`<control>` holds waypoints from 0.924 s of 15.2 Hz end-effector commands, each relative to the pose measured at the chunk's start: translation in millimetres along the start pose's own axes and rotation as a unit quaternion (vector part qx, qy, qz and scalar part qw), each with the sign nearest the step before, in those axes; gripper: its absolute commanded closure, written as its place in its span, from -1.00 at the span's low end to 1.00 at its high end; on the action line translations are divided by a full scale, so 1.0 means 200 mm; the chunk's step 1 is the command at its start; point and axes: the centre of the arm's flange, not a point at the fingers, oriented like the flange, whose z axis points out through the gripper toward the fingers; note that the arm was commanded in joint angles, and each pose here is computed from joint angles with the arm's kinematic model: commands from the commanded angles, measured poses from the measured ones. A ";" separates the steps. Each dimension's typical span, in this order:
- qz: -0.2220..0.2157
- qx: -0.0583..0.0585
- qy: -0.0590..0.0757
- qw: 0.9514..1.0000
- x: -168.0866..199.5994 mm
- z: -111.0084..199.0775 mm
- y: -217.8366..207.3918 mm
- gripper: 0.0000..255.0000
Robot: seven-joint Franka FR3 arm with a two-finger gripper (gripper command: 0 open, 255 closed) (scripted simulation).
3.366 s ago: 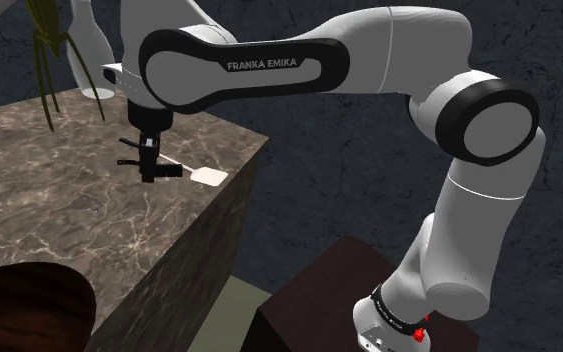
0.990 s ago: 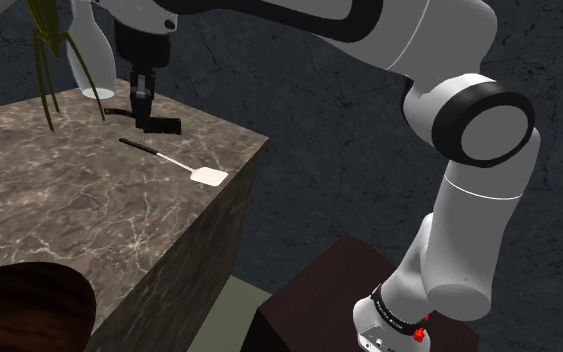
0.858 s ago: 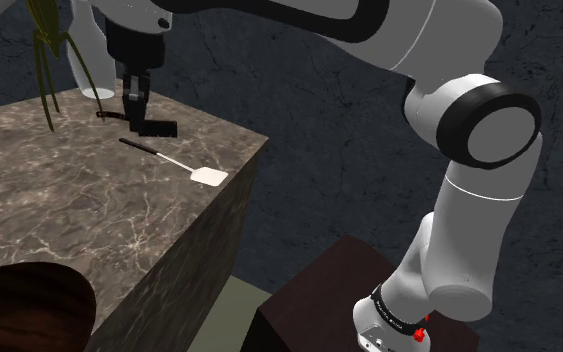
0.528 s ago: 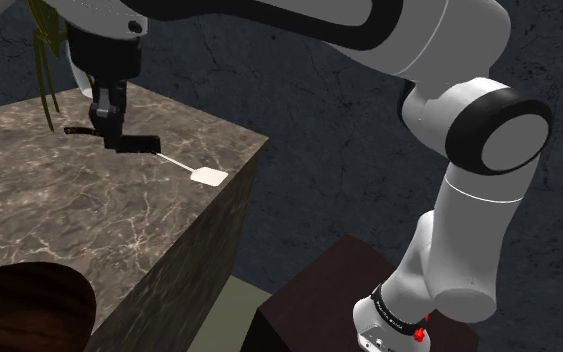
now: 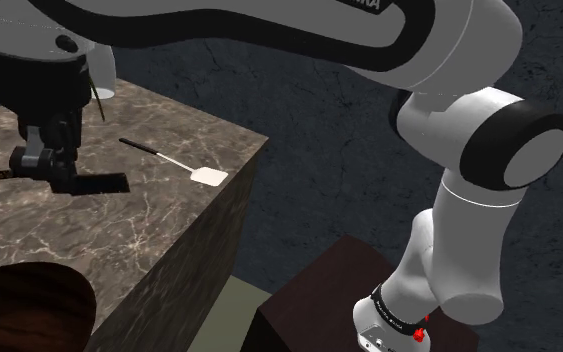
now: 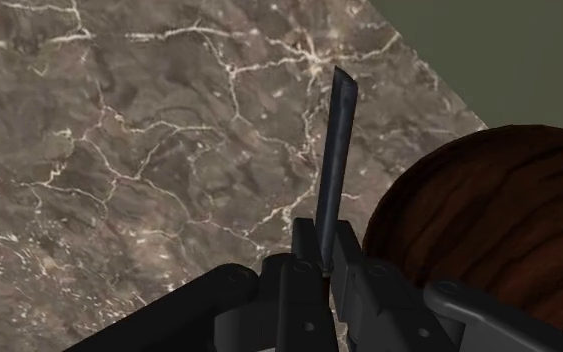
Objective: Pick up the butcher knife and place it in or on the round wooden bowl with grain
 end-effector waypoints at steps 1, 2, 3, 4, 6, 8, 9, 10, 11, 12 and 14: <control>0.001 0.000 0.000 1.000 0.07 -0.01 -0.11 1.00; 0.001 0.000 0.000 1.000 0.09 -0.02 -0.17 1.00; 0.001 0.000 0.000 1.000 0.12 -0.02 -0.23 1.00; 0.001 0.000 0.000 1.000 0.15 -0.02 -0.30 1.00; 0.001 0.000 0.000 1.000 0.20 -0.02 -0.42 1.00; 0.001 0.000 0.000 1.000 0.25 -0.03 -0.54 1.00; 0.001 0.000 0.000 1.000 0.28 -0.03 -0.60 1.00; 0.001 0.000 0.000 1.000 0.31 -0.03 -0.67 1.00; 0.001 0.000 0.000 1.000 0.31 0.00 -0.67 1.00; 0.001 0.000 0.000 1.000 0.31 0.02 -0.67 1.00; 0.001 0.000 0.000 1.000 0.30 0.08 -0.67 1.00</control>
